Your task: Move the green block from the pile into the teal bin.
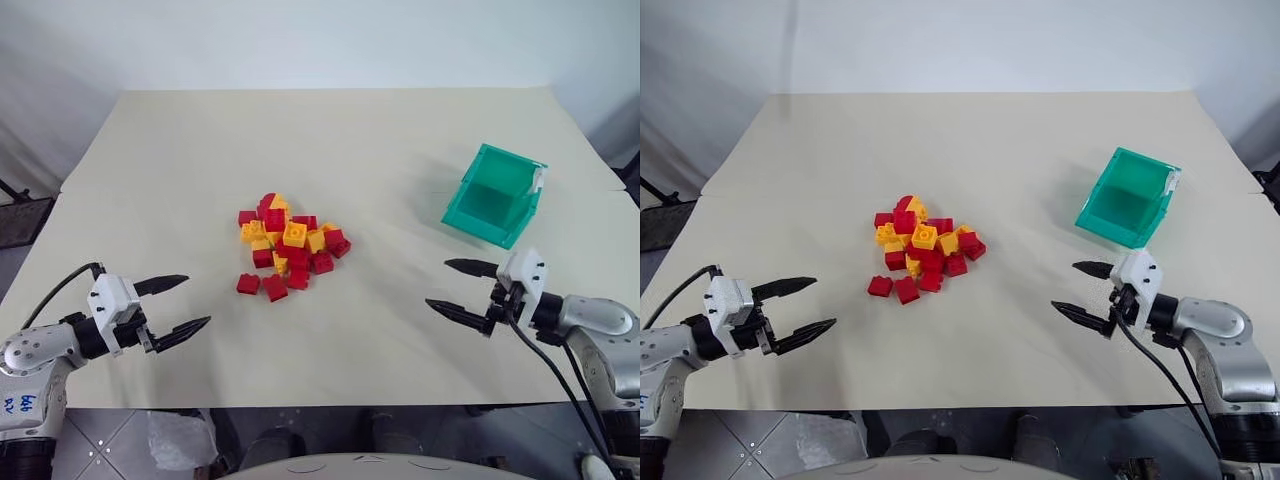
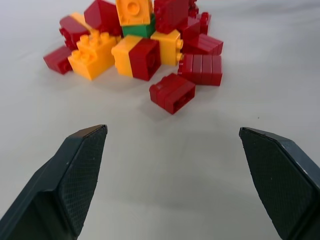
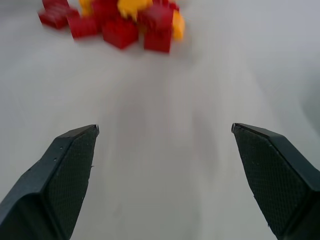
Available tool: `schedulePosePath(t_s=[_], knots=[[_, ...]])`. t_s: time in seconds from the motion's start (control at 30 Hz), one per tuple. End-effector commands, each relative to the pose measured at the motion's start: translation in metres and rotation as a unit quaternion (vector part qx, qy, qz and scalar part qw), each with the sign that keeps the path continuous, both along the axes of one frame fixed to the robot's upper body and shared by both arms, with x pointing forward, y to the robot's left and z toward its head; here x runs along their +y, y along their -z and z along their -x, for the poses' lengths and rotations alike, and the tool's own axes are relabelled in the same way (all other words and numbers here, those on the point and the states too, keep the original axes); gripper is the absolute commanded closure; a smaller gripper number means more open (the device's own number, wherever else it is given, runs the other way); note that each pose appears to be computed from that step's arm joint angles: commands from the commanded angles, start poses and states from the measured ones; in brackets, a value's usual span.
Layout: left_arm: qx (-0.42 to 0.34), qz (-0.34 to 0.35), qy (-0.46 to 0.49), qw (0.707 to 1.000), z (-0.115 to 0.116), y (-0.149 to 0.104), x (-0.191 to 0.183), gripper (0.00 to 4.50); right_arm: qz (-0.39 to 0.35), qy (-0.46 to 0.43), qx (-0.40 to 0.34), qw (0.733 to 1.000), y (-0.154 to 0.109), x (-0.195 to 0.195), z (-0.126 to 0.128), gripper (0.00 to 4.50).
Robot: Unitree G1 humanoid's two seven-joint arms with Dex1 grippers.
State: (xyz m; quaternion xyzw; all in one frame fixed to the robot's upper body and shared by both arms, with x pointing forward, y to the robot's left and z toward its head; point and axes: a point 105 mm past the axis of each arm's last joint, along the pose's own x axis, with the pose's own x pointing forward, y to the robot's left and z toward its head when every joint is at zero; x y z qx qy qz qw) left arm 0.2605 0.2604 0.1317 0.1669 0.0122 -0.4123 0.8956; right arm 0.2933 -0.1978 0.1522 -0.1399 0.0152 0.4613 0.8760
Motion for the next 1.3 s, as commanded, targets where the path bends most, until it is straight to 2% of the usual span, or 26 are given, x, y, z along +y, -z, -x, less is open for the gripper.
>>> schedulePosePath(t_s=[0.03, 0.1, 0.2, 0.33, 0.37, 0.5, 0.63, 0.8, 0.87, 0.97, 1.23, 1.3], knots=[[-0.022, 0.01, -0.032, 0.999, 0.003, -0.016, 0.011, 0.0, -0.023, -0.031, -0.02, 0.999, -0.021, 0.015, 0.001, 0.02], [-0.004, 0.004, -0.043, 0.999, 0.009, -0.011, 0.014, 0.0, -0.026, -0.047, -0.02, 0.998, -0.025, 0.022, -0.001, 0.02], [0.003, 0.033, -0.099, 0.994, 0.015, -0.014, 0.03, 0.62, -0.029, -0.073, -0.022, 0.997, -0.033, 0.032, -0.007, 0.0], [-0.023, 0.084, -0.092, 0.992, 0.032, -0.029, 0.033, 1.82, -0.03, -0.098, -0.023, 0.994, -0.038, 0.041, -0.011, 0.0], [-0.024, 0.087, -0.086, 0.992, 0.036, -0.03, 0.032, 2.26, -0.03, -0.101, -0.023, 0.994, -0.039, 0.042, -0.011, 0.0], [-0.017, 0.094, -0.059, 0.994, 0.047, -0.032, 0.025, 3.38, -0.03, -0.116, -0.022, 0.993, -0.041, 0.046, -0.012, 0.0], [-0.009, 0.093, -0.017, 0.996, 0.045, -0.035, 0.008, 4.48, -0.032, -0.135, -0.022, 0.99, -0.044, 0.05, -0.012, 0.0], [0.0, 0.074, 0.024, 0.997, 0.028, -0.038, -0.015, 4.48, -0.03, -0.14, -0.025, 0.989, -0.046, 0.05, -0.012, 0.0], [0.0, 0.05, 0.037, 0.998, 0.007, -0.039, -0.038, 4.48, -0.033, -0.133, -0.033, 0.99, -0.049, 0.049, -0.014, 0.0], [-0.01, 0.053, 0.056, 0.997, -0.018, -0.044, -0.074, 4.48, -0.038, -0.124, -0.039, 0.991, -0.05, 0.048, -0.014, 0.0], [0.009, 0.079, 0.143, 0.986, -0.039, -0.04, -0.138, 4.48, -0.052, -0.099, -0.045, 0.993, -0.046, 0.046, -0.011, 0.0], [0.006, 0.075, 0.13, 0.989, -0.06, -0.034, -0.146, 4.48, -0.052, -0.092, -0.046, 0.993, -0.043, 0.046, -0.01, 0.0]])
